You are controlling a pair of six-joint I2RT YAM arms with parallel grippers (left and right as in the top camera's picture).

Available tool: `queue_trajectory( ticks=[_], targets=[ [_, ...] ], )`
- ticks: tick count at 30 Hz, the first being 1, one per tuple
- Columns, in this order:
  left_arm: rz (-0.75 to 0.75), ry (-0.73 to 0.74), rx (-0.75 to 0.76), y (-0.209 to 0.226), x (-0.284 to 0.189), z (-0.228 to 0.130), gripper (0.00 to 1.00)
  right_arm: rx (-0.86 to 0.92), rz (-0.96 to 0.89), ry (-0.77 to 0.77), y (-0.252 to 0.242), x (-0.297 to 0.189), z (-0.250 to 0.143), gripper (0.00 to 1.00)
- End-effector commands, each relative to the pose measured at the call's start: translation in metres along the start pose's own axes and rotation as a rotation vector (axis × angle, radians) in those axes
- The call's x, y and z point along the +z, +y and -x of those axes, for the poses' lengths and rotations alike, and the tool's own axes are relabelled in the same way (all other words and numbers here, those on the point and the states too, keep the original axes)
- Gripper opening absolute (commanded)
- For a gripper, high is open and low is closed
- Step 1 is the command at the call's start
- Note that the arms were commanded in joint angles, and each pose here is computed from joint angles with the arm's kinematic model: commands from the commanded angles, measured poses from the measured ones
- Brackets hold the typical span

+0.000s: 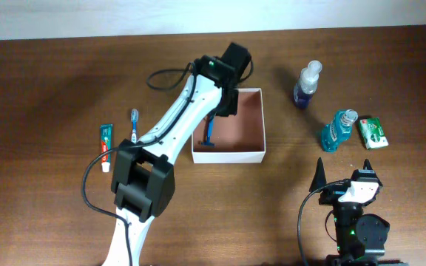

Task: Pack container
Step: 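Lower the razor into the box and open the left gripper, then raise the left gripper and move it over the blue toothbrush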

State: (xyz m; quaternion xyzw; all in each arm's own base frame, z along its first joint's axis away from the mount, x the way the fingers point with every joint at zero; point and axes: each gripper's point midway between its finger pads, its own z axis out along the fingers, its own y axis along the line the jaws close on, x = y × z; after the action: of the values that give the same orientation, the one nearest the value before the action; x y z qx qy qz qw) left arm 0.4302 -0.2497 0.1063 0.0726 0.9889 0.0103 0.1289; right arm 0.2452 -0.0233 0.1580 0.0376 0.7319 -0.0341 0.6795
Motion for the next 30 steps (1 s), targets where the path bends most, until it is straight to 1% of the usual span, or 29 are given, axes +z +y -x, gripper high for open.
queue_trajectory(
  ticks=[1, 2, 3, 5, 6, 7, 8, 9, 14, 18, 20, 22, 24, 30],
  targets=[
    [-0.064, -0.025, 0.036, -0.006, -0.025, 0.010, 0.26, 0.001, -0.015, 0.006, -0.003, 0.000, -0.003, 0.98],
    [-0.063, -0.024, 0.041, -0.005, -0.030, 0.010, 0.37, 0.001, -0.015, 0.006, -0.003, 0.000, -0.003, 0.98],
    [-0.061, -0.024, 0.060, -0.004, -0.033, 0.010, 0.55, 0.001, -0.015, 0.006, -0.003, 0.000, -0.003, 0.98],
    [-0.024, -0.026, 0.089, 0.005, -0.037, 0.010, 0.82, 0.001, -0.015, 0.006, -0.003, 0.000, -0.003, 0.98],
    [0.009, -0.024, 0.082, 0.015, -0.039, 0.011, 0.87, 0.001, -0.015, 0.006, -0.003, 0.000, -0.003, 0.98],
    [0.028, -0.019, 0.076, 0.022, -0.039, 0.011, 0.87, 0.001, -0.015, 0.006, -0.003, 0.000, -0.003, 0.98],
    [0.046, -0.010, 0.066, 0.030, -0.039, 0.010, 0.92, 0.001, -0.015, 0.006, -0.003, 0.000, -0.003, 0.98],
    [0.055, 0.001, 0.057, 0.038, -0.038, 0.010, 0.93, 0.001, -0.015, 0.006, -0.003, 0.000, -0.003, 0.98],
    [0.098, 0.072, -0.016, 0.091, -0.034, 0.007, 0.96, 0.001, -0.015, 0.006, -0.003, 0.000, -0.003, 0.98],
    [0.112, 0.107, -0.114, 0.139, -0.031, 0.008, 0.97, 0.001, -0.015, 0.006, -0.003, 0.000, -0.003, 0.98],
    [0.049, 0.124, -0.128, 0.153, -0.029, 0.009, 0.97, 0.001, -0.015, 0.006, -0.003, 0.000, -0.003, 0.98],
    [-0.055, 0.133, -0.109, 0.159, -0.027, 0.011, 0.97, 0.001, -0.015, 0.006, -0.003, 0.000, -0.003, 0.98],
    [-0.106, 0.129, -0.107, 0.171, -0.027, 0.013, 0.99, 0.001, -0.015, 0.006, -0.003, 0.000, -0.003, 0.98],
    [-0.091, 0.133, -0.182, 0.217, -0.022, 0.010, 0.99, 0.001, -0.015, 0.006, -0.003, 0.000, -0.003, 0.98]
  ],
)
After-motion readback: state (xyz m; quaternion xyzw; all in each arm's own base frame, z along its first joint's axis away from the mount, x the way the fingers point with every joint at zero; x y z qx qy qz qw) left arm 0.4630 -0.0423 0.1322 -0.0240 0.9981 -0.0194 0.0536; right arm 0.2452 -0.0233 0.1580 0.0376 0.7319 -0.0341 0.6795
